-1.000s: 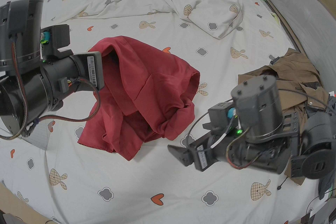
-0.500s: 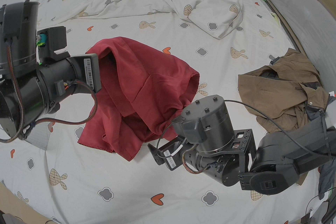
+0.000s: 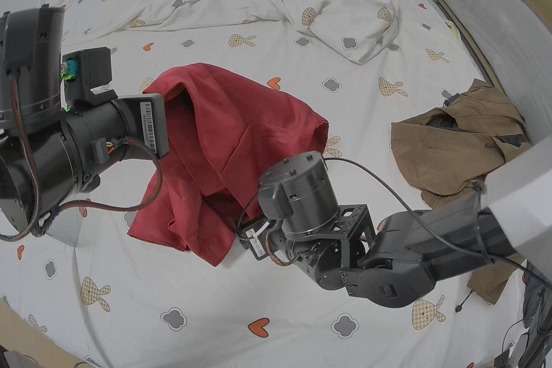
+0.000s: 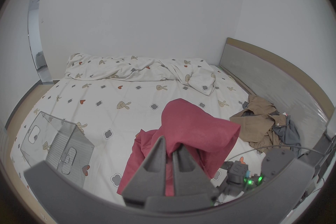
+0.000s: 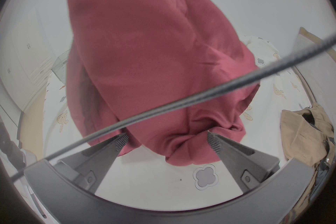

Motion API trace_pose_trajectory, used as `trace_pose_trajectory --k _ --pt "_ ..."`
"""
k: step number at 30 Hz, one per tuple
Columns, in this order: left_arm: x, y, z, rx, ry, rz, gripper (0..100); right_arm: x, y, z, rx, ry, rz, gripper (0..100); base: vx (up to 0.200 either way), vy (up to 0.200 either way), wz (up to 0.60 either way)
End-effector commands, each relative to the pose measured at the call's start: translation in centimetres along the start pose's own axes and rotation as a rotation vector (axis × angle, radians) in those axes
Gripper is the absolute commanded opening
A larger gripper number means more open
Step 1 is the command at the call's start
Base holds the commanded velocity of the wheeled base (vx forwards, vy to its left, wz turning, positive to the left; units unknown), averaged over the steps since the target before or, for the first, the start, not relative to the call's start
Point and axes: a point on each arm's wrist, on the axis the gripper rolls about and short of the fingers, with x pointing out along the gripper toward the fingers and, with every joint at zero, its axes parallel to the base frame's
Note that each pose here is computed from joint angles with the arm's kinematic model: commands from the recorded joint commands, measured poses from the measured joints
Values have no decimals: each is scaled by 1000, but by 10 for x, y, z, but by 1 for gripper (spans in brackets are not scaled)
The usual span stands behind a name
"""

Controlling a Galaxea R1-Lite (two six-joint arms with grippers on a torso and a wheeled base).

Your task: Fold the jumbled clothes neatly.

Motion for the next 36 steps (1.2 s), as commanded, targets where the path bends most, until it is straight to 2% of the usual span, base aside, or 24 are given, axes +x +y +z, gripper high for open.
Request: trace_pose_trajectory --k 1,6,7,11,12,13,15,16,18,19,22,23,25,28,30,31,36 --pt "-2 1 -1 -1 0 -1 0 22 -3 -11 1 32 -46 0 0 0 0" --pt "-4 3 -7 8 14 0 0 14 -21 -4 33 17 -126 0 0 0 0" --pt "-4 3 -10 14 23 2 0 -2 -32 6 68 -18 -143 0 0 0 0" --pt "-5 4 -18 27 41 0 0 -37 -64 16 149 -108 -180 0 0 0 0" --pt "-5 4 -18 27 41 0 0 -37 -64 16 149 -108 -180 0 0 0 0" --pt "-7 5 -20 33 45 -3 0 -58 -87 18 188 -155 -216 0 0 0 0" --pt "-9 5 -18 31 40 -4 0 -65 -96 19 203 -173 -230 0 0 0 0" --pt "-15 6 -14 24 22 -17 0 -89 -121 26 248 -238 -275 0 0 0 0" --pt "-21 5 -10 16 5 -34 0 -105 -132 31 273 -275 -291 0 0 0 0" --pt "-31 2 -3 11 -17 -73 0 -133 -143 39 302 -339 -298 0 0 0 0" --pt "-47 -7 2 65 -25 -149 0 -169 -151 49 334 -426 -290 0 0 0 0" --pt "-48 -8 3 68 -27 -154 0 -171 -151 49 335 -429 -290 0 0 0 0" --pt "-65 -15 1 137 -29 -236 0 -201 -160 50 357 -480 -289 0 0 0 0" --pt "-78 -20 -6 177 -28 -311 0 -231 -169 46 377 -518 -294 0 0 0 0" --pt "-81 -20 -9 183 -24 -322 0 -238 -172 44 383 -529 -300 0 0 0 0" --pt "-86 -17 -16 194 -15 -338 0 -263 -179 37 402 -569 -304 0 0 0 0" --pt "-91 -13 -25 212 0 -359 0 -275 -182 38 404 -579 -301 0 0 0 0"
